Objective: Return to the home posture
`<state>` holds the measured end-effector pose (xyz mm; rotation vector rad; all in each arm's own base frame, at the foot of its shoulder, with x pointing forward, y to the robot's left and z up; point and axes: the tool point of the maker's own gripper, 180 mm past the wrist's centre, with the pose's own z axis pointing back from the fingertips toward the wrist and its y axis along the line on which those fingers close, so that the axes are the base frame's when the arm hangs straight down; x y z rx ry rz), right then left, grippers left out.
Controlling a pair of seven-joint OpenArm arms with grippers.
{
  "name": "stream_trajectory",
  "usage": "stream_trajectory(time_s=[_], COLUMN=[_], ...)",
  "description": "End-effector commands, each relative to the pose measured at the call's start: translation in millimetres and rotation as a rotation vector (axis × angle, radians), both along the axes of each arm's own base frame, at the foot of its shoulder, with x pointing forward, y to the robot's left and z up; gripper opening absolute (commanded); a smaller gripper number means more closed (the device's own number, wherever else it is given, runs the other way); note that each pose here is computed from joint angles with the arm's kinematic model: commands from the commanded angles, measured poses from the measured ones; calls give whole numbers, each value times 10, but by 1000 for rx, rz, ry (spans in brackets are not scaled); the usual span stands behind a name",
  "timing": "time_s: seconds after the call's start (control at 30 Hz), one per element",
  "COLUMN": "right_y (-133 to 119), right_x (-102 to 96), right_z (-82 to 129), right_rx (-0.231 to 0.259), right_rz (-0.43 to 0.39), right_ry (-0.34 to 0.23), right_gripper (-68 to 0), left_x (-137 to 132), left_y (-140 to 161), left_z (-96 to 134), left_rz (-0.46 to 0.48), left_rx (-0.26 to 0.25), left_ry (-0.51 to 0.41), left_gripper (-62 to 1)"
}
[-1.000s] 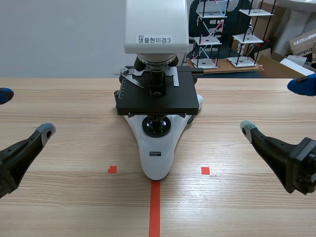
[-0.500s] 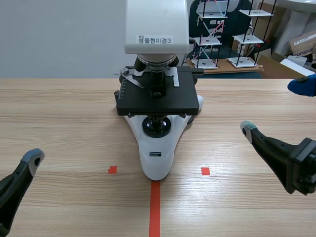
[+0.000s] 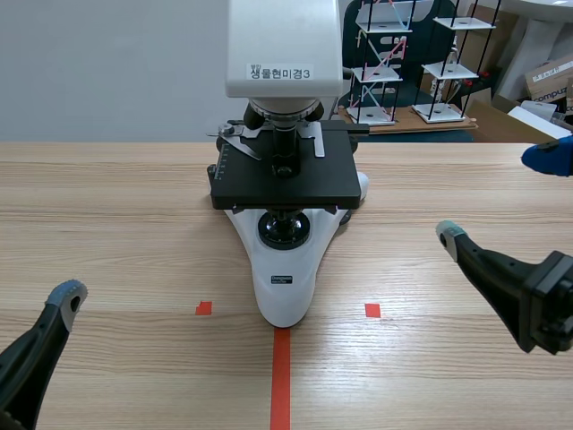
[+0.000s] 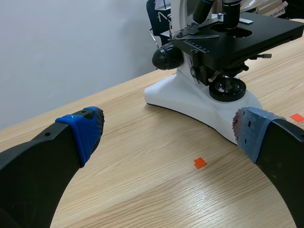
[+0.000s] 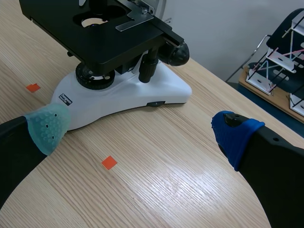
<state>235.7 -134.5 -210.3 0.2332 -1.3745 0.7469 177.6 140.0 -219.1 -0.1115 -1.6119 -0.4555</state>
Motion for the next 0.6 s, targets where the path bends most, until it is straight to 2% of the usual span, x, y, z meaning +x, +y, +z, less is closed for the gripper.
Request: stream_trajectory(time_s=[0.0,0.57], right_y=[23,23], right_x=[24,24], right_z=[84,84], right_rx=[8,8], right_rz=[9,9], right_ry=[-28,-28], right_gripper=[4,4], left_x=[0,-80], left_y=[-43,-35], left_z=[95,47], left_rz=[-15,10], left_rx=[-12,-31], left_ry=[-27,0], left_gripper=[-36,-37])
